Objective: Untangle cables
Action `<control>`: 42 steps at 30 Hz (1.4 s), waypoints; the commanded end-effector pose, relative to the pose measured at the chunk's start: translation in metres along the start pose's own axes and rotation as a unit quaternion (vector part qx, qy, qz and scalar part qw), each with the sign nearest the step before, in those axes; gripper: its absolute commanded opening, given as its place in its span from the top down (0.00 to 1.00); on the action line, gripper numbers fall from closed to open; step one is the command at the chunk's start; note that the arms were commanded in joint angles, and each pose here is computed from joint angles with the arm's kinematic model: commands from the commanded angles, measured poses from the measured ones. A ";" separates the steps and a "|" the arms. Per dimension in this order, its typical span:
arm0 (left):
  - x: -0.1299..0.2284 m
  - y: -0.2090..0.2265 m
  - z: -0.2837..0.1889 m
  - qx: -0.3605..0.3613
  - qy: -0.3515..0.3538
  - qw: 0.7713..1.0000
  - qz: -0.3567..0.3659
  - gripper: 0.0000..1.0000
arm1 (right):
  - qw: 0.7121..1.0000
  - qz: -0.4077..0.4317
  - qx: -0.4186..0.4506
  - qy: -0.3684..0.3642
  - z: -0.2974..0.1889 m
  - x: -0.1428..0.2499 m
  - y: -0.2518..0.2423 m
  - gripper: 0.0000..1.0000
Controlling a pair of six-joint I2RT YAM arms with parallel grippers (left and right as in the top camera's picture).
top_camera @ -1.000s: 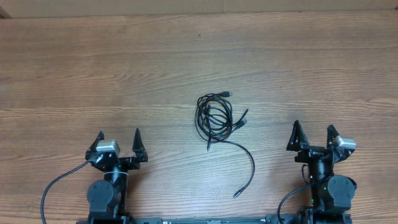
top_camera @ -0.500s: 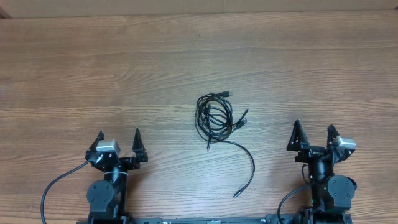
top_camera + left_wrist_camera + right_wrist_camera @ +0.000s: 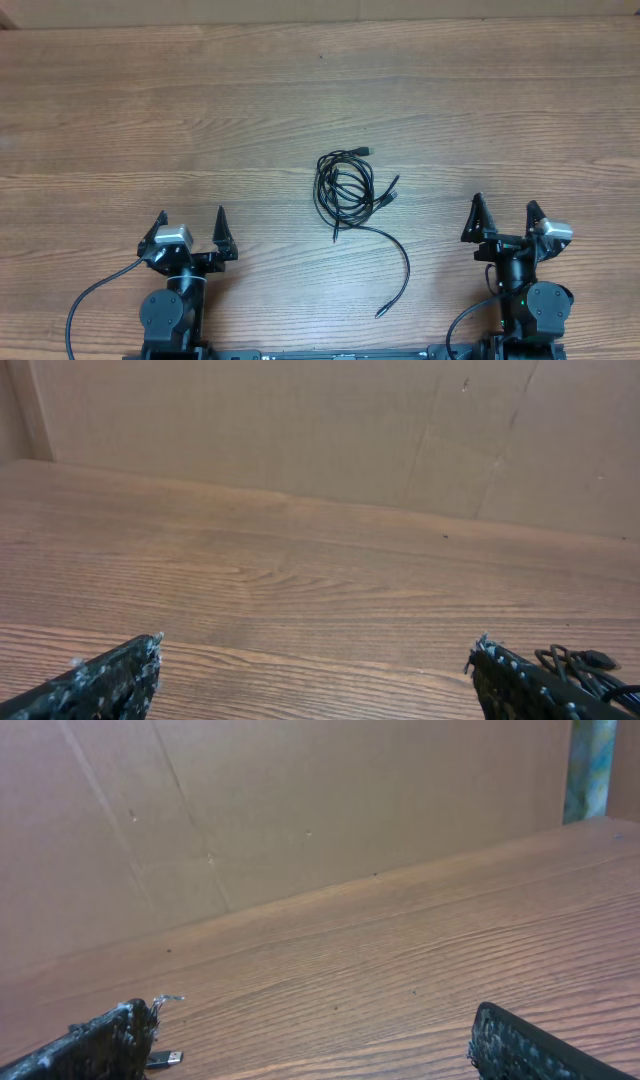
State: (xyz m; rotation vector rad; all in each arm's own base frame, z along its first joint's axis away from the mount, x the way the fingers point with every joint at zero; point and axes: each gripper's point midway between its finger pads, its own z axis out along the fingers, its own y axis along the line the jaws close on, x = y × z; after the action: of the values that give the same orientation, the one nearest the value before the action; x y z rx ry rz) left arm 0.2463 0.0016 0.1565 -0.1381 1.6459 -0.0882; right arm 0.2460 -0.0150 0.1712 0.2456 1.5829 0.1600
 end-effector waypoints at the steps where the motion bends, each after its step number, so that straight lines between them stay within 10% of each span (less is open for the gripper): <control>1: 0.000 -0.002 0.000 0.006 -0.003 1.000 0.010 0.00 | 1.000 -0.003 0.005 -0.003 0.000 0.001 -0.002 0.00; 42: 0.000 -0.002 0.000 0.006 -0.003 1.000 0.010 0.01 | 1.000 -0.004 0.021 -0.009 0.000 -0.001 -0.008 0.00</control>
State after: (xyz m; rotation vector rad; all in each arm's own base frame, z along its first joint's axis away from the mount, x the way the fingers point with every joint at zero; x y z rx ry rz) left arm 0.2463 0.0016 0.1565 -0.1381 1.6459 -0.0882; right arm 0.2456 -0.0202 0.1719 0.2655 1.5763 0.1334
